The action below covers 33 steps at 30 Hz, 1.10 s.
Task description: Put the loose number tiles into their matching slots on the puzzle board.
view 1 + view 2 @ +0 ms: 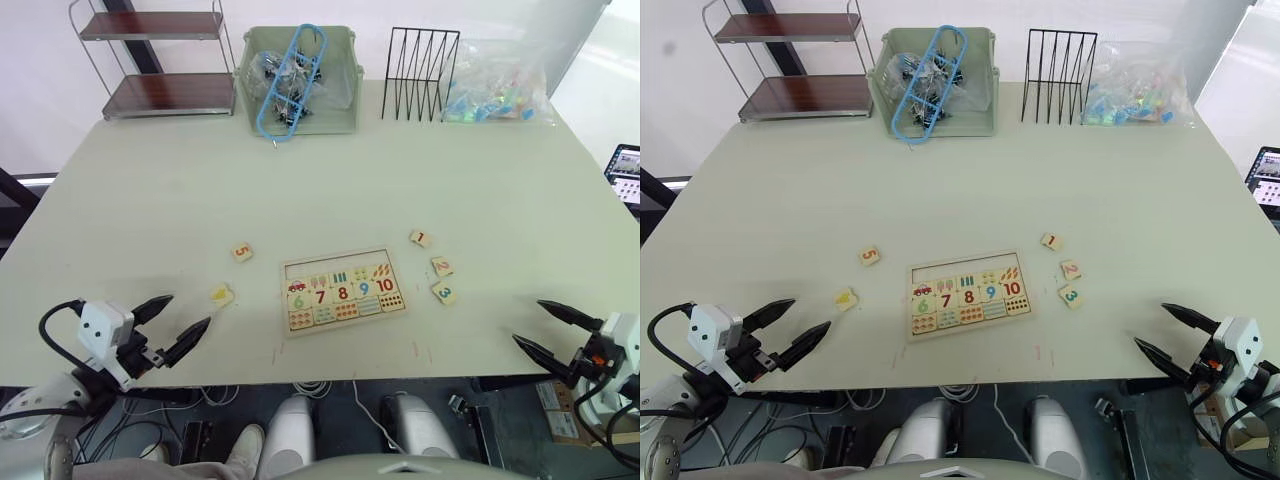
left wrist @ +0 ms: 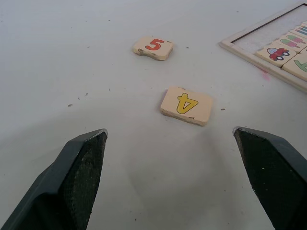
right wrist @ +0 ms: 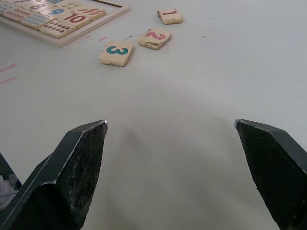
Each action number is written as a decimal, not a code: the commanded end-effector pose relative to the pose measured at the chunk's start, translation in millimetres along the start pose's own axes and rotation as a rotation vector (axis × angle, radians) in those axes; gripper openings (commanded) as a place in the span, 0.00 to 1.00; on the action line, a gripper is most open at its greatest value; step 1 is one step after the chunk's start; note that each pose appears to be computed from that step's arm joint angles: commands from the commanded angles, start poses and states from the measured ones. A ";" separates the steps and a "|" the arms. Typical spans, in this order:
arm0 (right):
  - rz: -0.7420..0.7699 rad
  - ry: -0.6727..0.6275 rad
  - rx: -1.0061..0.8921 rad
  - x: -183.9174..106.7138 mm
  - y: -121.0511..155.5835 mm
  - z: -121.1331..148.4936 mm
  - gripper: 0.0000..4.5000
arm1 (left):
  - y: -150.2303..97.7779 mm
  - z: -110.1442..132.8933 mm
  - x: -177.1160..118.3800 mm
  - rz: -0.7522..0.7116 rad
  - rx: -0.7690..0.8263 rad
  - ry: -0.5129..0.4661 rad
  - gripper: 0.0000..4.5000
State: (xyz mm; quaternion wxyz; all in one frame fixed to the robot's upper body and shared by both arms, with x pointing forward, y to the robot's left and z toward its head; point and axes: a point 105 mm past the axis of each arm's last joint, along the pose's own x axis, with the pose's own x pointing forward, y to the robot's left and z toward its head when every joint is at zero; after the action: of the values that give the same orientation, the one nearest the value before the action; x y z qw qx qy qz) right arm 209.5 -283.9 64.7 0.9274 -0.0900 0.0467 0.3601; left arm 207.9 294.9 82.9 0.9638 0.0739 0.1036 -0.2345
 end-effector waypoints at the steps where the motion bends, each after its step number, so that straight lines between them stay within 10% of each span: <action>1: -0.010 -0.019 -0.032 -3.2 -1.7 8.1 0.99 | -1.0 4.2 1.7 -0.005 0.024 -0.017 1.00; 33: -0.015 -0.118 -0.044 54.1 -7.6 48.6 0.99 | 7.7 31.6 23.6 -0.117 0.150 -0.074 1.00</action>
State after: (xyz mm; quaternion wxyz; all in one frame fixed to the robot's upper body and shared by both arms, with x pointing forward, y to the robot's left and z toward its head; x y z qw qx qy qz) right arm 249.6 -248.9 94.9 0.9294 -0.0863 -0.0023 0.3588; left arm 236.7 290.0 103.4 0.9500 0.1249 0.0631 -0.2792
